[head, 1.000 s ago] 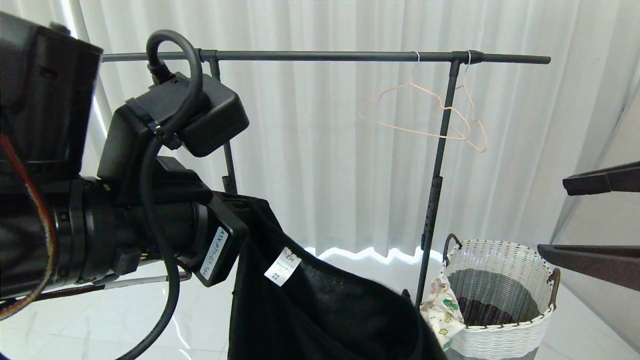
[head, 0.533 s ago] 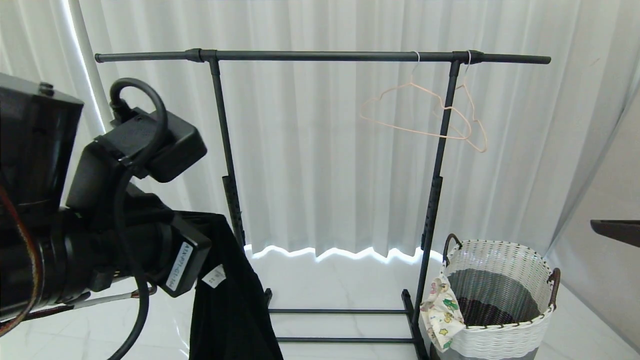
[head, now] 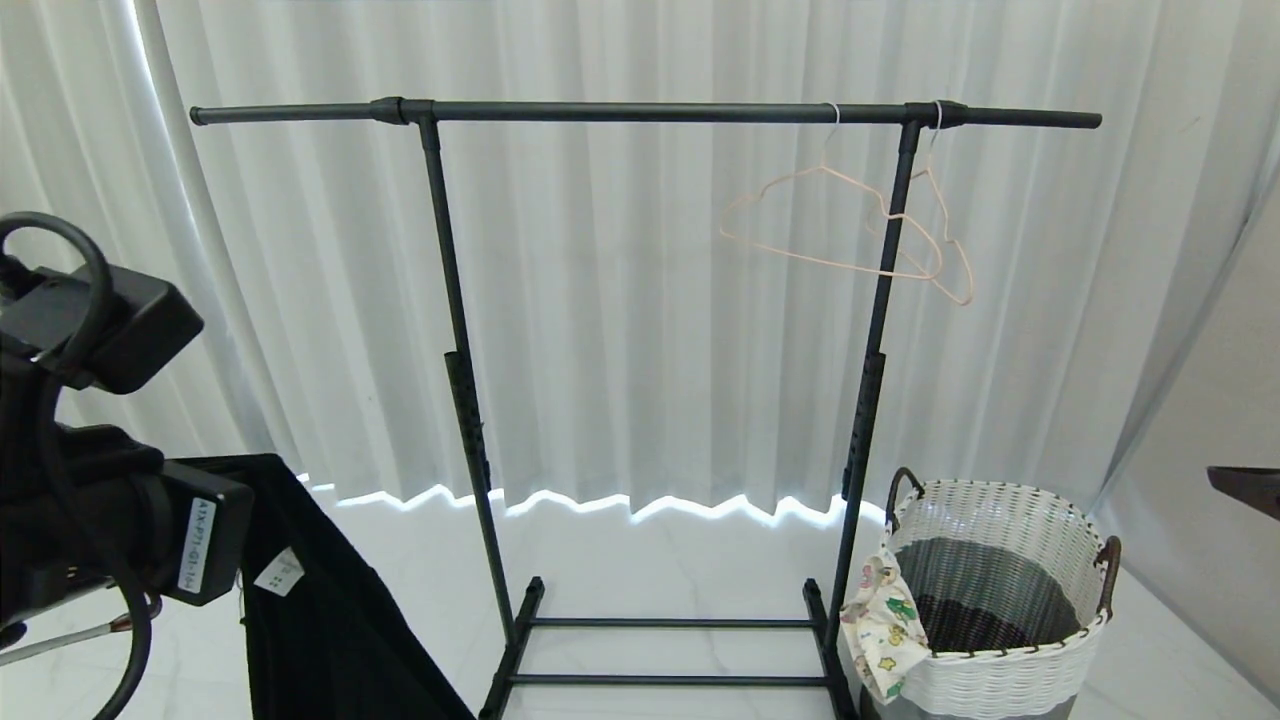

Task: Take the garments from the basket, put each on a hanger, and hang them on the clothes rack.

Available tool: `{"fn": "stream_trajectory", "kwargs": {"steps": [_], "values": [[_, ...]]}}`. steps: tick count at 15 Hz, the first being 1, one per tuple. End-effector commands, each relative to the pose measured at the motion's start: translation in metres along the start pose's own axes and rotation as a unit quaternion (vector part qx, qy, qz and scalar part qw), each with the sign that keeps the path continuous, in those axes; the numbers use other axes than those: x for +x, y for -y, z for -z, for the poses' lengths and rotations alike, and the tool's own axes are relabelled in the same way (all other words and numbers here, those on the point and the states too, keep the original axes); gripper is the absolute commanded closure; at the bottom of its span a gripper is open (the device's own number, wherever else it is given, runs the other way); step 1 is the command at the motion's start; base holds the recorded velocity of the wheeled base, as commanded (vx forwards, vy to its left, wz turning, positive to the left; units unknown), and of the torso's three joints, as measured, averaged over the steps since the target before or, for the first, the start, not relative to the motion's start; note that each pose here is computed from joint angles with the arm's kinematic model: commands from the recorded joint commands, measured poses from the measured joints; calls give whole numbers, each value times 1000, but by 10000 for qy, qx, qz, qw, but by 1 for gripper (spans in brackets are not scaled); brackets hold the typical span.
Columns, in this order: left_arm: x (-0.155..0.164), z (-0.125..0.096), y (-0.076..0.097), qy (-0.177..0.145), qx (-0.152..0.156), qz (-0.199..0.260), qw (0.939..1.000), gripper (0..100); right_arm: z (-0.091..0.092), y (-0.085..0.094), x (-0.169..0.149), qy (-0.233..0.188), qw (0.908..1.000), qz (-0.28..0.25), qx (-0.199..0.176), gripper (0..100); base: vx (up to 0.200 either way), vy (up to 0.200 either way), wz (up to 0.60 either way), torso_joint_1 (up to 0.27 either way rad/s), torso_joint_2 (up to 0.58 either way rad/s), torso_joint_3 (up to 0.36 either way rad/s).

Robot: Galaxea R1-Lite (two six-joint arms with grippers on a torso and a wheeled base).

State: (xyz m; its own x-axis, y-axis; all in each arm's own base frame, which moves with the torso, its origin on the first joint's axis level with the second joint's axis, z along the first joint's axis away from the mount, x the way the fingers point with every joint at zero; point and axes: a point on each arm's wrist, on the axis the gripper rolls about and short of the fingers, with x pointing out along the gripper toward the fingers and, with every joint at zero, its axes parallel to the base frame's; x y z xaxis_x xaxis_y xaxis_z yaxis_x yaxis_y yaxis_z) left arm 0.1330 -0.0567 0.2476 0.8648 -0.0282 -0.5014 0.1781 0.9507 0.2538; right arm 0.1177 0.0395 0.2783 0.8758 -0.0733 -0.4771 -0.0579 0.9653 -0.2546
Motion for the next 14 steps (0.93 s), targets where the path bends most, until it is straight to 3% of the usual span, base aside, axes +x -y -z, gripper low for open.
{"fn": "stream_trajectory", "kwargs": {"steps": [1,10,14], "values": [[-8,10,-5,30,-252,-100,9996,100,1,-3,7,-54,10000,-57,-24,0,0,0,0,27,-61,-41],[-6,36,-13,-292,-416,-518,9974,100,-2,-1,12,-35,9989,-459,120,0,0,0,0,154,-408,-252],[-12,39,-14,-208,-358,-517,9978,100,-5,0,13,117,9988,-439,201,0,0,0,0,207,-483,-281]]}}
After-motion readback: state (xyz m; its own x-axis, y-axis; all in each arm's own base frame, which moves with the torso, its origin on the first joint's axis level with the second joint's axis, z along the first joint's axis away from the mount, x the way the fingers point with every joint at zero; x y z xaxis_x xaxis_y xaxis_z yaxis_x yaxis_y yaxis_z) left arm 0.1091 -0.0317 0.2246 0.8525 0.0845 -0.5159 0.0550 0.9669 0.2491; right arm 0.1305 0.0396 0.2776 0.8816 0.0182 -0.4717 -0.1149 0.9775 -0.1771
